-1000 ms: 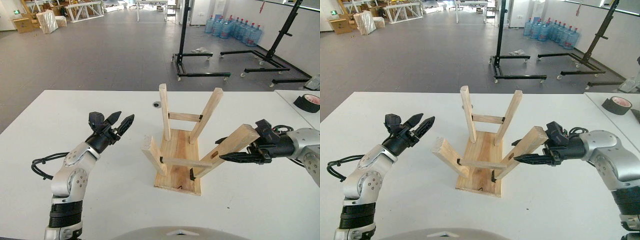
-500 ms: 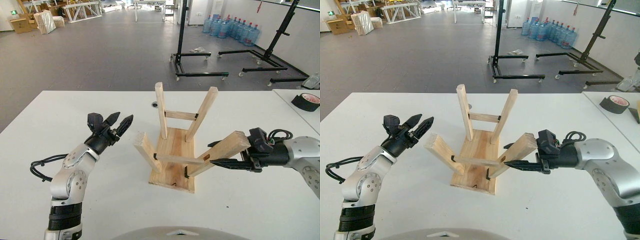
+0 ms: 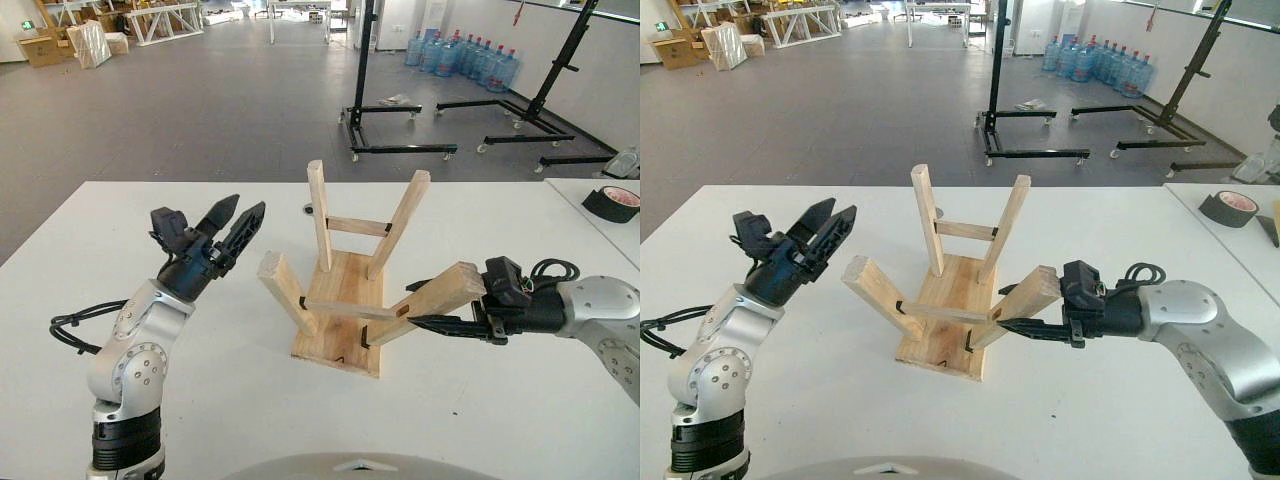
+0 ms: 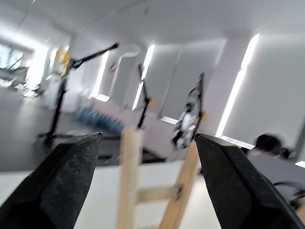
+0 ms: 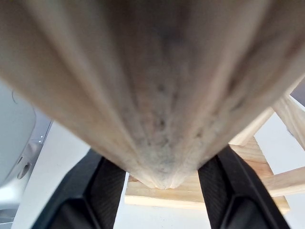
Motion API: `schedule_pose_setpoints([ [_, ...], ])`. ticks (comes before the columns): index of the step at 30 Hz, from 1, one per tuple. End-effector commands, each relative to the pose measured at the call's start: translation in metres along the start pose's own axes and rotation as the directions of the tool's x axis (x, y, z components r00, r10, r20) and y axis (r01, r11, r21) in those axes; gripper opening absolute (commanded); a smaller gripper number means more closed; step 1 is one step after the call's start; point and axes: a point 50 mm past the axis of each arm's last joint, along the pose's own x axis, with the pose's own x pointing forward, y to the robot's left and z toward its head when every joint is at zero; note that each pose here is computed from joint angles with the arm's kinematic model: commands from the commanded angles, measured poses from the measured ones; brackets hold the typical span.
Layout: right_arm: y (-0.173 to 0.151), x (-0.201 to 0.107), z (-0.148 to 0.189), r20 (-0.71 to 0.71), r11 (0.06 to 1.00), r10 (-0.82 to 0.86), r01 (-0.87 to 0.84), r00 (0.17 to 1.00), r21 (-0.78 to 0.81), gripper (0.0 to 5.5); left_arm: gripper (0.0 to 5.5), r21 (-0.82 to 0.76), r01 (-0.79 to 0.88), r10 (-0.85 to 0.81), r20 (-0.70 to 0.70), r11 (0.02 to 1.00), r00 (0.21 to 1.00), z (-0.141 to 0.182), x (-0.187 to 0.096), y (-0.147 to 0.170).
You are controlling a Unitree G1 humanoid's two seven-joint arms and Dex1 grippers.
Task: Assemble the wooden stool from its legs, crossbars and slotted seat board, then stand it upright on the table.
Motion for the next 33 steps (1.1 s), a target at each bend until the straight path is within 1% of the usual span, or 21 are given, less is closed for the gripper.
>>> schedule_pose_setpoints([
  [1, 0.024, -0.002, -0.068, -0.331, 0.949, 0.087, 0.023, 0.94, 0.315, 2.04, 3.54, -0.056, 0.129, -0.132, -0.054, 0.99, 0.99, -0.002, 0.001, -0.017],
  [3, 0.023, -0.002, -0.068, -0.331, 0.95, 0.087, 0.022, 0.94, 0.311, 2.04, 3.54, -0.047, 0.129, -0.135, -0.158, 0.991, 0.978, -0.016, -0.001, -0.018],
  [5, 0.023, -0.001, -0.067, -0.33, 0.951, 0.094, 0.014, 0.939, 0.31, 2.04, 3.54, -0.042, 0.121, -0.127, -0.225, 0.992, 0.966, -0.026, -0.002, -0.017],
  [8, 0.023, -0.001, -0.064, -0.329, 0.952, 0.102, 0.004, 0.939, 0.308, 2.04, 3.54, -0.017, 0.068, -0.07, -0.309, 0.998, 0.949, -0.038, -0.006, -0.007],
  [10, 0.023, 0.0, -0.064, -0.33, 0.952, 0.109, -0.003, 0.938, 0.306, 2.04, 3.54, -0.017, 0.064, -0.066, -0.336, 0.998, 0.939, -0.043, -0.008, -0.007],
  [14, 0.022, 0.002, -0.064, -0.322, 0.969, 0.085, -0.003, 0.943, 0.248, 2.04, 3.54, -0.023, 0.072, -0.075, -0.343, 0.997, 0.936, -0.046, -0.008, -0.01],
  [16, 0.024, 0.002, -0.069, -0.345, 0.976, 0.077, -0.001, 0.935, 0.216, 2.04, 3.54, -0.023, 0.064, -0.068, -0.347, 0.998, 0.935, -0.048, -0.009, -0.009],
  [19, 0.029, 0.003, -0.073, -0.375, 0.97, 0.067, 0.028, 0.925, 0.242, 2.04, 3.54, -0.025, 0.039, -0.045, -0.342, 0.999, 0.939, -0.049, -0.013, -0.008],
  [21, 0.031, 0.006, -0.072, -0.365, 0.96, 0.03, 0.075, 0.931, 0.269, 2.04, 3.54, -0.024, 0.012, -0.019, -0.327, 1.0, 0.945, -0.048, -0.015, -0.005],
  [23, 0.039, 0.009, -0.075, -0.385, 0.959, 0.042, 0.071, 0.922, 0.275, 2.04, 3.54, -0.026, -0.01, 0.001, -0.318, 1.0, 0.948, -0.048, -0.018, -0.004],
  [25, 0.044, 0.01, -0.078, -0.414, 0.957, 0.06, 0.065, 0.908, 0.281, 2.04, 3.54, -0.03, -0.016, 0.006, -0.316, 0.999, 0.949, -0.049, -0.019, -0.004],
  [27, 0.042, 0.008, -0.082, -0.466, 0.95, 0.046, 0.105, 0.883, 0.293, 2.04, 3.54, -0.031, -0.017, 0.006, -0.318, 0.999, 0.948, -0.05, -0.019, -0.005],
  [29, 0.043, 0.013, -0.077, -0.444, 0.93, 0.072, 0.1, 0.893, 0.354, 2.04, 3.54, -0.029, -0.018, 0.008, -0.318, 0.999, 0.948, -0.051, -0.019, -0.004],
  [33, 0.042, 0.02, -0.072, -0.421, 0.919, 0.08, 0.096, 0.904, 0.381, 2.04, 3.54, -0.03, -0.018, 0.008, -0.319, 0.999, 0.948, -0.054, -0.019, -0.005],
])
